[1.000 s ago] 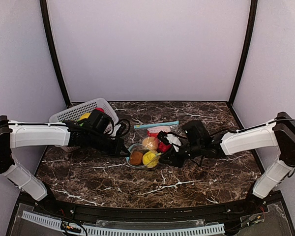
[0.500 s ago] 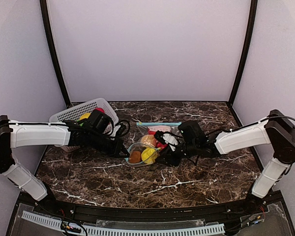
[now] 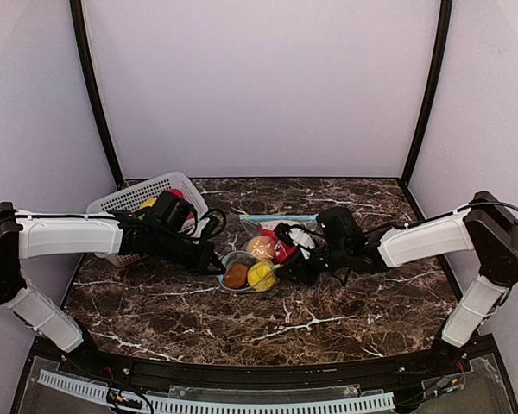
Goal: Place the food in the zip-top bag and seal the zipper
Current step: Adjust the zipper food storage bag at the center of the board.
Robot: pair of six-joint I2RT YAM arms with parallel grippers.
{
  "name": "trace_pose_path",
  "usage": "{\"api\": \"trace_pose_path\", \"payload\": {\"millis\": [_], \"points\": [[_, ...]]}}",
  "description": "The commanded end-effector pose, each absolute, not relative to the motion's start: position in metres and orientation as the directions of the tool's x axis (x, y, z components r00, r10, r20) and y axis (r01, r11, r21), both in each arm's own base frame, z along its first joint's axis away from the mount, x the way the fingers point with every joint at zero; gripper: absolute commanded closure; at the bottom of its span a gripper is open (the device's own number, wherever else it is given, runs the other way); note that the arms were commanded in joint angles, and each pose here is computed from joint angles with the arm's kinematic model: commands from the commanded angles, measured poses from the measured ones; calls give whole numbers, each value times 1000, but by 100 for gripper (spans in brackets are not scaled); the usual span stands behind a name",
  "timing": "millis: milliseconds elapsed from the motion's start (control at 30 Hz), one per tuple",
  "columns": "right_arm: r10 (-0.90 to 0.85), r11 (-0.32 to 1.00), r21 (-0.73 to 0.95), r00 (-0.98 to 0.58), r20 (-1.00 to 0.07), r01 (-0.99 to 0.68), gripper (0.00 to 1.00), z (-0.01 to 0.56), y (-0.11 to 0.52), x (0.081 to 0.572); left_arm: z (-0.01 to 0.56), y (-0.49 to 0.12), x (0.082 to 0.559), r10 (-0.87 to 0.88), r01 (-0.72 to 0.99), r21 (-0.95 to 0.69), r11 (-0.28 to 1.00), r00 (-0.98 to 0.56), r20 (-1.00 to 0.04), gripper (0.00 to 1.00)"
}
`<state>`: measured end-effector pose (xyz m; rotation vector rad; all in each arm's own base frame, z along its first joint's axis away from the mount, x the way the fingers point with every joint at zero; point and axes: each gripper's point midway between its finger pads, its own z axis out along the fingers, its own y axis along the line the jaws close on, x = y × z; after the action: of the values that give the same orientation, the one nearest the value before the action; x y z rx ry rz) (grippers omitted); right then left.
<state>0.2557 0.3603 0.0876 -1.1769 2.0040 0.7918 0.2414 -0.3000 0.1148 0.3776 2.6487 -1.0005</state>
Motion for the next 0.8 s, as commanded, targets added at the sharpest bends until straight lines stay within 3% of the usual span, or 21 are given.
{"api": "trace_pose_path", "payload": {"millis": [0,167,300,533,667,767], "points": [[-461,337,173,-323,-826,-925,64,105,376,256,117,-297,240,157,343,-596,726,-926,-342,99],[-465,278,198,-312,-829,-940,78,107,384,250,118,-296,241,157,343,-601,722,-927,-340,99],[-465,255,216,-316,-827,-942,100,109,387,247,119,-294,241,159,342,-600,723,-928,-338,99],[-450,191,301,-356,-819,-934,100,129,381,220,121,-272,232,167,345,-544,765,-921,-351,99],[-476,113,382,-387,-790,-917,100,135,382,191,130,-265,209,210,402,-562,723,-903,-376,98],[-494,60,417,-390,-777,-907,100,137,388,170,140,-261,187,238,447,-578,683,-884,-402,84]]}}
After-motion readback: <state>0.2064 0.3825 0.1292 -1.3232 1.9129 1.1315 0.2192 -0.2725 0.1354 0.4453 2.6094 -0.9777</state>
